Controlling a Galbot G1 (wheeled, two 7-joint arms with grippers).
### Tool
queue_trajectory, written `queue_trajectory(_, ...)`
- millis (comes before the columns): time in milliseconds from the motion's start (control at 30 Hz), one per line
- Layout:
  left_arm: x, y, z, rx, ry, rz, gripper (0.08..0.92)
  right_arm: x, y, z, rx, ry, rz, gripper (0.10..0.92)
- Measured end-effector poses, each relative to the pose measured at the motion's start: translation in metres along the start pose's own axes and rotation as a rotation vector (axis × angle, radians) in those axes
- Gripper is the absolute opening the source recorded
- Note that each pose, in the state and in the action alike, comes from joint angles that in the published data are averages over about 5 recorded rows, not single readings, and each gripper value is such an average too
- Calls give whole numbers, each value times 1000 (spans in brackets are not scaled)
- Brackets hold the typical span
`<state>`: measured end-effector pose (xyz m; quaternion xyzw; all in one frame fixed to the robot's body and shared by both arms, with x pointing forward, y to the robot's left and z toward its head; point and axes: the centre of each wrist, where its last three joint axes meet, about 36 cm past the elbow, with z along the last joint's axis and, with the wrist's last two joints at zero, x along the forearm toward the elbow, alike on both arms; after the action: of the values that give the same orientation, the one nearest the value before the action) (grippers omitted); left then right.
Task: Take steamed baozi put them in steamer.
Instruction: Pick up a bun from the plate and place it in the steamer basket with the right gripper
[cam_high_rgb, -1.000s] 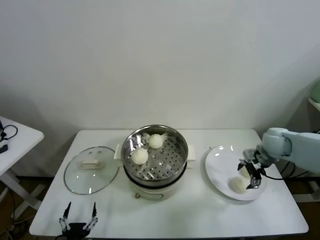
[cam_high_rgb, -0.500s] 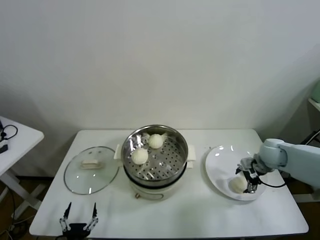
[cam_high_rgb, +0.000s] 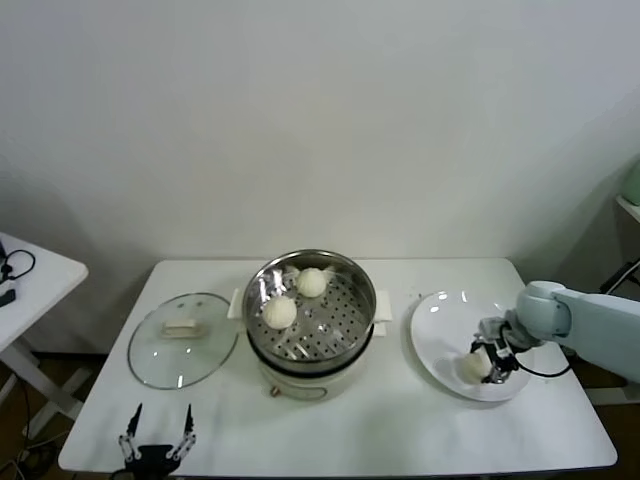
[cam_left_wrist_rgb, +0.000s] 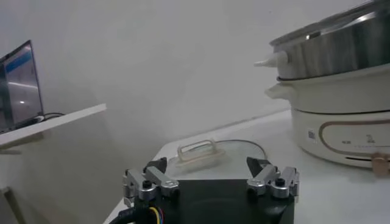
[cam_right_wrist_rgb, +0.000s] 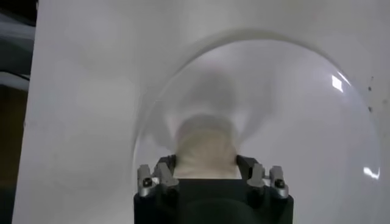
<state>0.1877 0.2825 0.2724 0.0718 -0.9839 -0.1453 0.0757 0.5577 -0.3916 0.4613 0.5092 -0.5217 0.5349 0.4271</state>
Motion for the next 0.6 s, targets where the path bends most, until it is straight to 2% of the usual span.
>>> queue_trajectory(300, 0, 1, 1, -5, 4, -1, 823, 41, -20, -10, 46, -39, -6, 655)
queue_trajectory(600, -1, 0, 3, -13, 8, -6, 823, 154, -74, -51, 219, -82, 56, 656)
